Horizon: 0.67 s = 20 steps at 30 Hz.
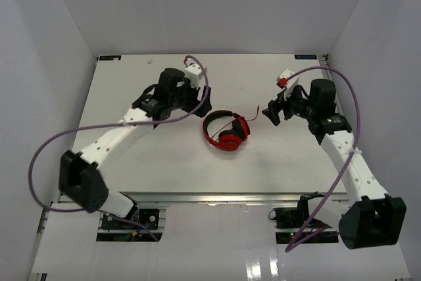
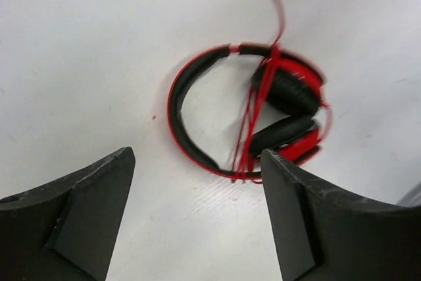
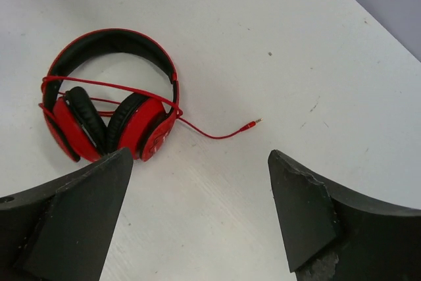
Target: Wrap the headphones
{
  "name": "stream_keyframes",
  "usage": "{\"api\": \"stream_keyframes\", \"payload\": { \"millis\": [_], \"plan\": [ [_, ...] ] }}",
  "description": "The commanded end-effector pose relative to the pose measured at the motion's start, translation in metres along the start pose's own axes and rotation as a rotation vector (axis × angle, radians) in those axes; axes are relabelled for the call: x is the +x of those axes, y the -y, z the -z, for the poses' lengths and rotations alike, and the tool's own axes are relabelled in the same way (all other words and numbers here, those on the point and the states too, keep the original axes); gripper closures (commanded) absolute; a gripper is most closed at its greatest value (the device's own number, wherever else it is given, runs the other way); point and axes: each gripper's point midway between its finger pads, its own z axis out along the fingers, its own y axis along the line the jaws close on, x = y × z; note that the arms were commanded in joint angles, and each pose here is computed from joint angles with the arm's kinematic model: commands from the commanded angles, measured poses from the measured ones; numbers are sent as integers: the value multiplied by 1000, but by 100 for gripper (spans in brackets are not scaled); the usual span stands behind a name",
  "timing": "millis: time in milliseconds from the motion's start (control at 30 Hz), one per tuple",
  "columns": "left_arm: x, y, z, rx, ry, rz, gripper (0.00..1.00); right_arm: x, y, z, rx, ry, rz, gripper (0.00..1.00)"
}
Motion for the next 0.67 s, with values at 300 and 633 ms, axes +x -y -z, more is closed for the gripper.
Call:
{"api": "stream_keyframes", "payload": {
  "millis": [300,633],
  "plan": [
    [57,23,132,68,375,47,2,68,0,73,416,-74,-297,10],
    [83,23,135,70,370,62,2,71,21,85,556,-48,-331,10]
  ]
}}
